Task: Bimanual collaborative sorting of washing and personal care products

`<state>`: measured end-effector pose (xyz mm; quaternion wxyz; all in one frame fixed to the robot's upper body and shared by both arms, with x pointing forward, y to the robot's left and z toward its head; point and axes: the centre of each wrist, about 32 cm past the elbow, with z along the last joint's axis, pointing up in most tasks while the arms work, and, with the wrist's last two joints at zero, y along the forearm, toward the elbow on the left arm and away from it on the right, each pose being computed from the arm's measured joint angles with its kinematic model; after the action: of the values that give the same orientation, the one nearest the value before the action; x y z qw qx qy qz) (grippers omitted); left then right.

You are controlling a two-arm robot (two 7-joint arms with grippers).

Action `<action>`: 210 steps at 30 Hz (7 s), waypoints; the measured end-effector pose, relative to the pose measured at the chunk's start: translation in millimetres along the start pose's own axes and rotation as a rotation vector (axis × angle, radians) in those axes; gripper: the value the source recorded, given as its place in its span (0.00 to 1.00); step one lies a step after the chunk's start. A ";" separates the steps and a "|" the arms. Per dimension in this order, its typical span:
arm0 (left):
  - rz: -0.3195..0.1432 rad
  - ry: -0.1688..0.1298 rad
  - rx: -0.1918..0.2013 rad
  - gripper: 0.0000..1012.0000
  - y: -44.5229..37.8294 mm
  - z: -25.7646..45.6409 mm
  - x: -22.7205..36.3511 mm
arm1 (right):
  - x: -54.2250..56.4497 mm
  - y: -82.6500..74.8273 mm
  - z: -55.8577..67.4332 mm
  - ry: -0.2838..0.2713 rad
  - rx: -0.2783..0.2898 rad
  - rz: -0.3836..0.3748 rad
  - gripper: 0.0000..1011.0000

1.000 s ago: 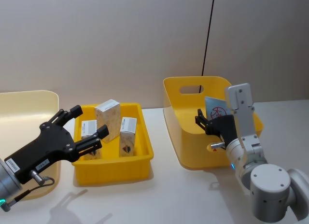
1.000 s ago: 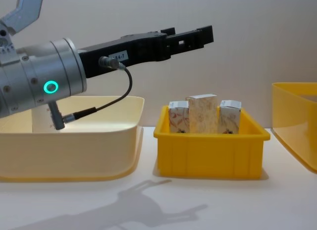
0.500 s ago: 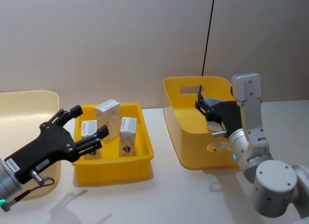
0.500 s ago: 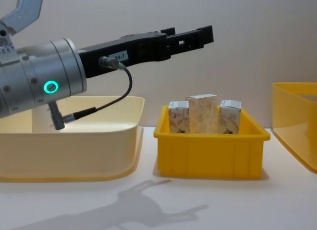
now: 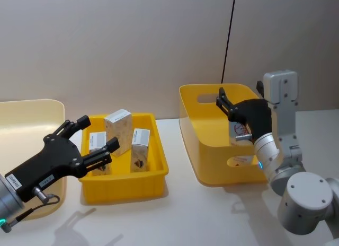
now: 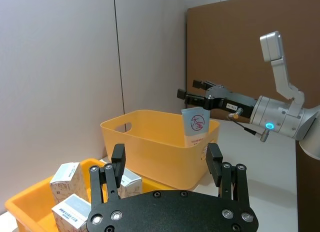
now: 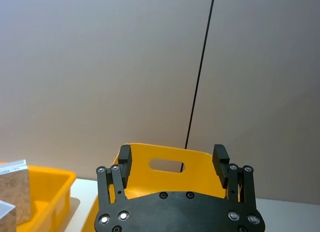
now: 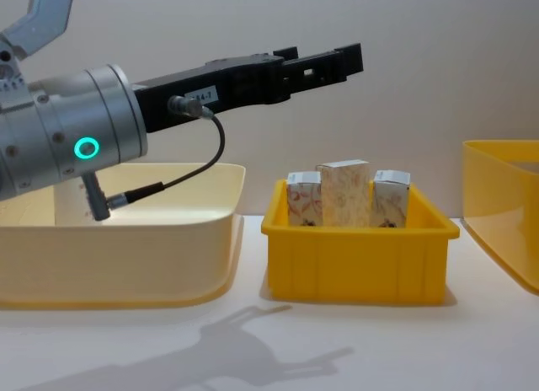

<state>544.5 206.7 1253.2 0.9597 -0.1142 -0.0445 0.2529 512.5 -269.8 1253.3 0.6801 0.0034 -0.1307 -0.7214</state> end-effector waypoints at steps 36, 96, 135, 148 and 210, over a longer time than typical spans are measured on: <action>0.279 -0.124 0.136 0.99 14.0 -20.9 -23.4 | -31.6 -65.5 -36.4 0.141 -0.067 0.326 0.99; 0.576 -0.310 0.235 0.99 29.7 -41.3 -51.1 | -50.0 -54.8 -39.8 0.159 -0.090 0.434 0.99; 0.576 -0.310 0.235 0.99 29.7 -41.4 -51.1 | -96.3 -4.2 -33.6 0.137 -0.226 0.421 0.99; 0.576 -0.310 0.235 0.99 29.7 -41.4 -51.1 | -115.0 -6.7 -32.3 0.138 -0.238 0.346 0.99; 0.576 -0.310 0.235 0.99 29.7 -41.4 -51.1 | -147.6 7.3 -26.8 0.085 -0.255 0.222 0.78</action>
<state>492.0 198.4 1204.4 0.8374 0.0289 -0.1265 0.5310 535.6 -130.1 1203.3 0.7553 -0.0667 -0.0088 -0.6519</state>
